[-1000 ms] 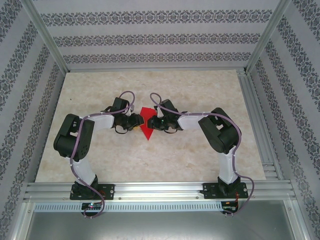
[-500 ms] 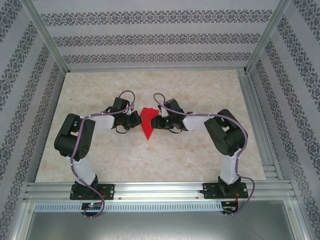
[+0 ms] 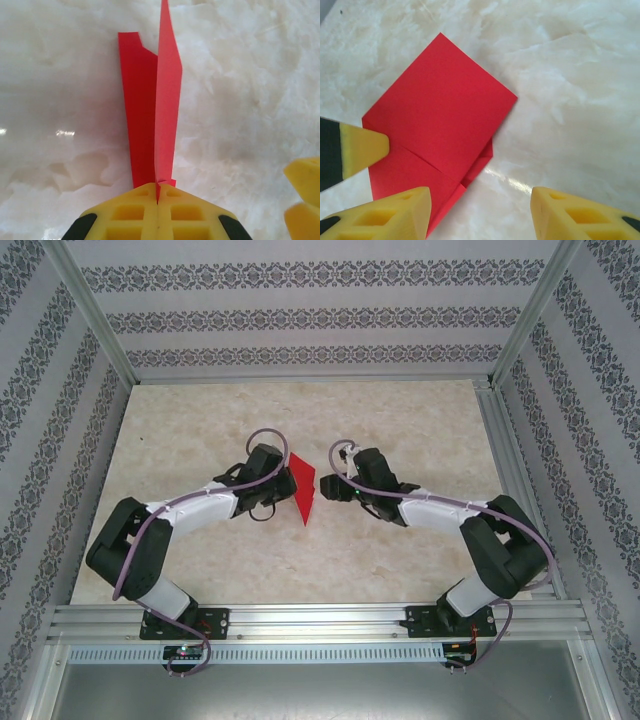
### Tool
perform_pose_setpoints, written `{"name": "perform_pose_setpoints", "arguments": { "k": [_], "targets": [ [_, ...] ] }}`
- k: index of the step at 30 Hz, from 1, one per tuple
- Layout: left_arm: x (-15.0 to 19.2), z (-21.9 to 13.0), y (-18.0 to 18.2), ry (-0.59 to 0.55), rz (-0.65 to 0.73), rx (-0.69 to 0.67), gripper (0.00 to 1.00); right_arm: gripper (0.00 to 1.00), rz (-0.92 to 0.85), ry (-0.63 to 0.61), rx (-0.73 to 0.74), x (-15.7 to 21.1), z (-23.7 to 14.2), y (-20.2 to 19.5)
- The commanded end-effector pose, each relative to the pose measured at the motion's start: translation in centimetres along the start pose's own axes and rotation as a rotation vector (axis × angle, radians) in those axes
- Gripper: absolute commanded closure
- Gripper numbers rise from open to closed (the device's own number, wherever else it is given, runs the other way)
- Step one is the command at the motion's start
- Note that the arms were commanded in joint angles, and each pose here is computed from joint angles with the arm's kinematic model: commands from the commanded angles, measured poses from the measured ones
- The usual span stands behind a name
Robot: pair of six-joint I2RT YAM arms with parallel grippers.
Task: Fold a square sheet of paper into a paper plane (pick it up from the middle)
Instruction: Fold the wing for the fifth time at the center of the table.
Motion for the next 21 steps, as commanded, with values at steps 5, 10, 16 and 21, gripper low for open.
{"name": "perform_pose_setpoints", "arguments": {
  "k": [5,10,16,21],
  "targets": [
    [1.5,1.7,0.0,-0.048,-0.115,-0.089,0.95,0.47,-0.222,-0.054,-0.008,1.9,-0.5,1.3],
    [1.9,2.6,-0.1,-0.023,-0.126,-0.11,0.95,0.5,-0.329,-0.063,-0.061,4.1,0.1,2.7],
    [1.4,2.2,-0.7,-0.037,-0.121,-0.121,0.95,0.51,-0.435,-0.05,-0.067,5.8,1.1,3.7],
    [0.9,1.6,-1.4,-0.046,-0.13,-0.095,0.95,0.53,-0.497,-0.051,-0.08,6.6,2.1,3.9]
  ]
}}
Point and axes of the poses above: each hand's point on the last joint's axis, 136 mm out from that joint toward the fingers, its own z axis out along the fingers, its own y axis along the line the jaws close on, x = y × z, the point moved 6 cm from there along -z, back along the fingers, and after that the axes turned 11 degrees about z, right-handed, at the moved point
